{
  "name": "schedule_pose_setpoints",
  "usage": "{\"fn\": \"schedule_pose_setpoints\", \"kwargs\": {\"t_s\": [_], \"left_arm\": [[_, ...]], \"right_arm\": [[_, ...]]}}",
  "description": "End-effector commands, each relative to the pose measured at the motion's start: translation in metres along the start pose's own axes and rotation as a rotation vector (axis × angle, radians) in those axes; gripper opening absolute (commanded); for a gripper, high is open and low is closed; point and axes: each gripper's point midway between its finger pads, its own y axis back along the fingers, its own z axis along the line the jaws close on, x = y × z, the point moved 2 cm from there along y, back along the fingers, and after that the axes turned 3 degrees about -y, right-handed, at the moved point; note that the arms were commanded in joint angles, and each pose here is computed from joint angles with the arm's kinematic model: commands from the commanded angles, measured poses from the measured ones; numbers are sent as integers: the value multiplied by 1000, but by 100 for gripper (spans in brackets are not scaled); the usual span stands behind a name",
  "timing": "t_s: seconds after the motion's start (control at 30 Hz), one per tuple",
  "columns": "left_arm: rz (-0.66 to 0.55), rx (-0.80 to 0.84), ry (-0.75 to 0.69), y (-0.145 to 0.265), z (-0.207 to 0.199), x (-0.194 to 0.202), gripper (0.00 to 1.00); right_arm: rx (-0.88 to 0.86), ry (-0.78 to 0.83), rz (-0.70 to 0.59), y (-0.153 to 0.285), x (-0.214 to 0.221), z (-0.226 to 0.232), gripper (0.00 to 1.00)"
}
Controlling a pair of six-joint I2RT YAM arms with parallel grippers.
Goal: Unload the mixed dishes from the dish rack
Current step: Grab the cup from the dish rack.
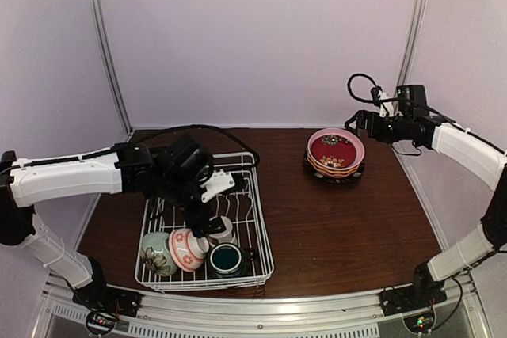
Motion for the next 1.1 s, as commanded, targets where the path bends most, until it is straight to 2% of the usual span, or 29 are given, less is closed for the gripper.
{"fn": "schedule_pose_setpoints", "kwargs": {"t_s": [0.0, 0.23, 0.43, 0.53, 0.63, 0.73, 0.93, 1.07], "left_arm": [[37, 7, 23, -14, 4, 3, 97], [74, 61, 20, -32, -2, 7, 97], [130, 66, 17, -49, -2, 13, 90], [140, 69, 16, -53, -2, 14, 81], [127, 61, 14, -51, -1, 10, 64], [94, 47, 15, -45, 3, 2, 51], [-59, 0, 41, -14, 18, -27, 41], [-212, -51, 48, 22, 28, -52, 39]], "right_arm": [[55, 40, -62, 12, -6, -5, 100], [150, -4, -216, 44, -20, -20, 100], [190, -36, -258, 56, -21, -29, 100], [134, -36, -229, 53, -17, -21, 100], [40, -30, -193, 49, -12, -8, 100], [-63, -34, -179, 46, -9, 6, 100], [-225, -37, -204, 57, -11, 32, 100], [-336, -34, -173, 62, -11, 55, 99]]}}
